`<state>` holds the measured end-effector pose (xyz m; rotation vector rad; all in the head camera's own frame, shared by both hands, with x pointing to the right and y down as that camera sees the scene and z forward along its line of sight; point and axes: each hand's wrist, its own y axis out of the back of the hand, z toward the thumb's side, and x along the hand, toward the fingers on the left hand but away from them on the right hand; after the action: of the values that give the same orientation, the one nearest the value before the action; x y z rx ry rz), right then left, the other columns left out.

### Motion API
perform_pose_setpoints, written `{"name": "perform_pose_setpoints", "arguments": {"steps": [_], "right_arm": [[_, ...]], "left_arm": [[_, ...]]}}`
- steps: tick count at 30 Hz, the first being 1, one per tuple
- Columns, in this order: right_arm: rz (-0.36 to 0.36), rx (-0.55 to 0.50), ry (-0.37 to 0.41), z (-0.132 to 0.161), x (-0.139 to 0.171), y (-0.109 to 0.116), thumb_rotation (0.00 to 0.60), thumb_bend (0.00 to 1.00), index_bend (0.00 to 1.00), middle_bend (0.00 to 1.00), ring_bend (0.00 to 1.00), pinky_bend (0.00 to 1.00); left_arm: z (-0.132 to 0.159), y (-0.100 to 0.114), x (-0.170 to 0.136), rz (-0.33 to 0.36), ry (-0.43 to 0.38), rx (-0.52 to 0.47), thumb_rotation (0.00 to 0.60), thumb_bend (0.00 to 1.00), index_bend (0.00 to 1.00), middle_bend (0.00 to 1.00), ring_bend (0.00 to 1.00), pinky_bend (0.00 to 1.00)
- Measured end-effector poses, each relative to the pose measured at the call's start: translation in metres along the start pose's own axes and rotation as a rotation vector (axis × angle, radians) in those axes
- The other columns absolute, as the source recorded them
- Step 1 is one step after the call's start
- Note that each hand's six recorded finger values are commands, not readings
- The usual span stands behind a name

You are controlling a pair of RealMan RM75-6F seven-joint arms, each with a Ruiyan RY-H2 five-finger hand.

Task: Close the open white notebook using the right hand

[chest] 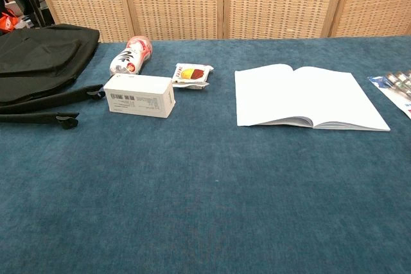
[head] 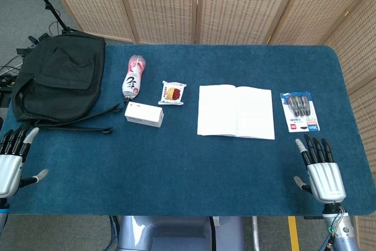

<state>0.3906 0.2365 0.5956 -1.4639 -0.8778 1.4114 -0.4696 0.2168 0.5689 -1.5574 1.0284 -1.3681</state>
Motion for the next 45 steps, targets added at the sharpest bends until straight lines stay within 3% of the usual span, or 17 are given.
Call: {"name": "perform_pose_setpoints", "arguments": {"steps": [27, 34, 45], "right_arm": [[-0.010, -0.002, 0.006, 0.018, -0.013, 0.001, 0.600, 0.20, 0.00, 0.00, 0.00, 0.00], [-0.012, -0.034, 0.004, 0.049, -0.039, 0.007, 0.600, 0.19, 0.00, 0.00, 0.00, 0.00], [0.016, -0.069, 0.046, 0.125, -0.076, -0.001, 0.600, 0.20, 0.00, 0.00, 0.00, 0.00]], "left_arm": [[0.000, 0.002, 0.000, 0.002, -0.006, -0.016, 0.553, 0.06, 0.00, 0.00, 0.00, 0.00], [0.000, 0.004, -0.001, 0.004, -0.008, -0.023, 0.553, 0.06, 0.00, 0.00, 0.00, 0.00], [-0.003, 0.007, -0.001, 0.011, -0.005, -0.036, 0.552, 0.06, 0.00, 0.00, 0.00, 0.00]]}}
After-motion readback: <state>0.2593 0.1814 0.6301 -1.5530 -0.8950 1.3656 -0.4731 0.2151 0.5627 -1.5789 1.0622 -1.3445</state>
